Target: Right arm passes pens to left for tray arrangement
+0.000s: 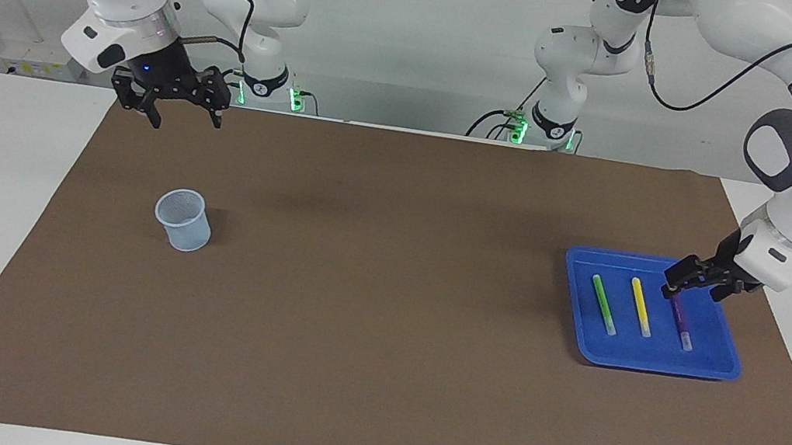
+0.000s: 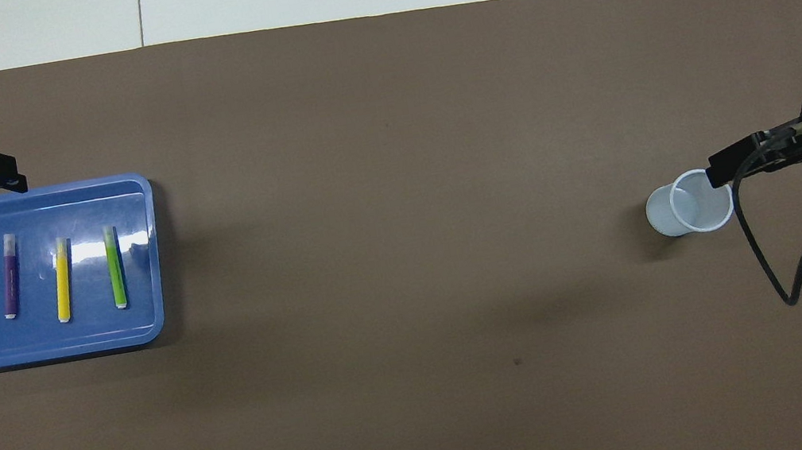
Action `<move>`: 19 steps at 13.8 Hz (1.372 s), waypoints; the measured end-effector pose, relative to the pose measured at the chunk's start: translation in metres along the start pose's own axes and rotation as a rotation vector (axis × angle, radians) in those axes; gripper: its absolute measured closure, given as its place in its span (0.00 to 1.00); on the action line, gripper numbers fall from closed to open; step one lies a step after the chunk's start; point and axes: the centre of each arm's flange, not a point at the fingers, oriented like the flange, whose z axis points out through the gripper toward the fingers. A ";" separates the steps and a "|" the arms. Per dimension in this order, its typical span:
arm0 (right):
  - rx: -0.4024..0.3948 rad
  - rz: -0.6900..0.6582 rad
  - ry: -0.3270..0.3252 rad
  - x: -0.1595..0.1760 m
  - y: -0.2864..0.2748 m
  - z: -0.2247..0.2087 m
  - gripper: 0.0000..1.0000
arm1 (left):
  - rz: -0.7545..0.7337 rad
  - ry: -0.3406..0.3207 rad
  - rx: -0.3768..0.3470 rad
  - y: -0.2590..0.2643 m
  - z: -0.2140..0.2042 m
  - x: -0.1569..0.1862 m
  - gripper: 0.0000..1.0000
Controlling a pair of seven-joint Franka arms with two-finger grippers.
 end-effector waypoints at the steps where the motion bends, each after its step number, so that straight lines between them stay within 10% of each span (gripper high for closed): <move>1: 0.000 0.000 0.000 0.000 0.000 0.000 0.00 | -0.002 0.002 0.003 0.002 -0.007 -0.001 0.00; 19: 0.000 0.000 0.000 0.000 0.000 0.000 0.00 | 0.073 -0.020 0.044 0.063 -0.122 -0.082 0.00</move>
